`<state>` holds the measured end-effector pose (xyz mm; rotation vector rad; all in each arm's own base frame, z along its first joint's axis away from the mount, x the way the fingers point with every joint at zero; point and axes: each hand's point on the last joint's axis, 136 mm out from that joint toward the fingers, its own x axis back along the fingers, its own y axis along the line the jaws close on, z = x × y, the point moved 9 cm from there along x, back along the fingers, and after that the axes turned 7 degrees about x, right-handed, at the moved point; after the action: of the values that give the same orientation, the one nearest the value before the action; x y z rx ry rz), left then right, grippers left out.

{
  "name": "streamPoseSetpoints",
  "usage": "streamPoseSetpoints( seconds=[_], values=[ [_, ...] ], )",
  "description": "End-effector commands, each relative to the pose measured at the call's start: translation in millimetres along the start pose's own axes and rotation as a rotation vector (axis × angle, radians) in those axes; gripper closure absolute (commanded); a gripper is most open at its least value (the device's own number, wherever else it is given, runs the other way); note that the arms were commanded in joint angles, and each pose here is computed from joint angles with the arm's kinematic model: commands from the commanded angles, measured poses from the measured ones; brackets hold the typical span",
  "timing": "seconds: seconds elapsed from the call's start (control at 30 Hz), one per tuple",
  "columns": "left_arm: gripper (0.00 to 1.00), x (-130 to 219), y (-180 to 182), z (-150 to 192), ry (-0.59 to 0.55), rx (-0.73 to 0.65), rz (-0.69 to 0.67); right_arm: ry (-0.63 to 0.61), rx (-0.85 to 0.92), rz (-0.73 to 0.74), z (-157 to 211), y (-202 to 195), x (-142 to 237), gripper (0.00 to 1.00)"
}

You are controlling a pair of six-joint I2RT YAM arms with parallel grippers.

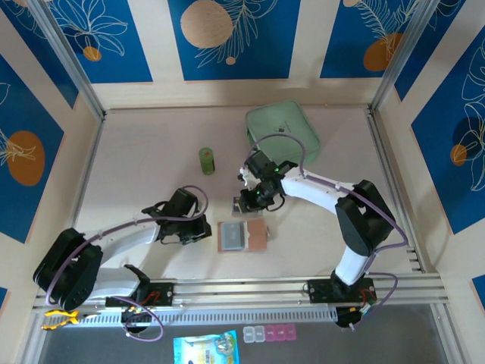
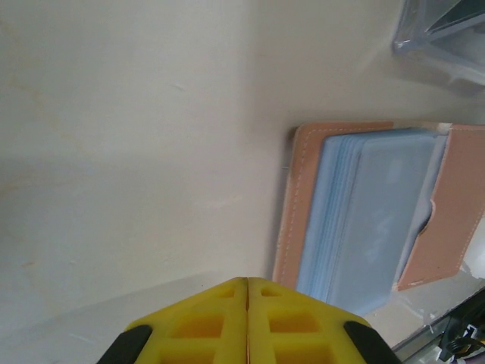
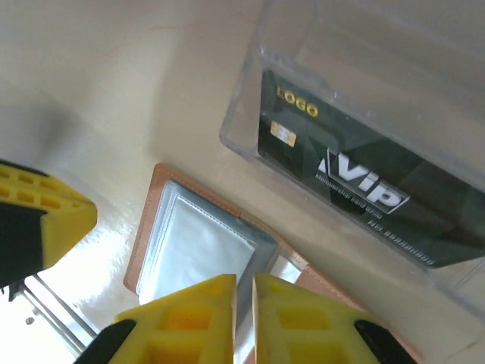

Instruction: Take the credit cards out of the card holder

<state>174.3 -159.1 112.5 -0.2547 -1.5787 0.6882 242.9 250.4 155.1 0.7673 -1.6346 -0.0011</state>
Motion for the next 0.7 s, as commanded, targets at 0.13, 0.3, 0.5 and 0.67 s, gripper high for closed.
streamPoseSetpoints(
  seconds=[0.13,0.3,0.5,0.67],
  values=[
    [0.92,3,-20,-3,-0.004,-0.025,0.048,-0.085,-0.235,0.192,12,6,-8,0.61],
    [0.92,1,-23,-3,-0.001,-0.031,0.049,-0.091,-0.267,0.271,9,1,-17,0.56],
    [0.92,-1,-24,-2,0.004,-0.03,0.044,-0.08,-0.267,0.324,-1,-5,-27,0.55],
    [0.92,0,-24,-2,0.001,-0.028,0.044,-0.082,-0.266,0.348,-11,-10,-31,0.56]
  ],
)
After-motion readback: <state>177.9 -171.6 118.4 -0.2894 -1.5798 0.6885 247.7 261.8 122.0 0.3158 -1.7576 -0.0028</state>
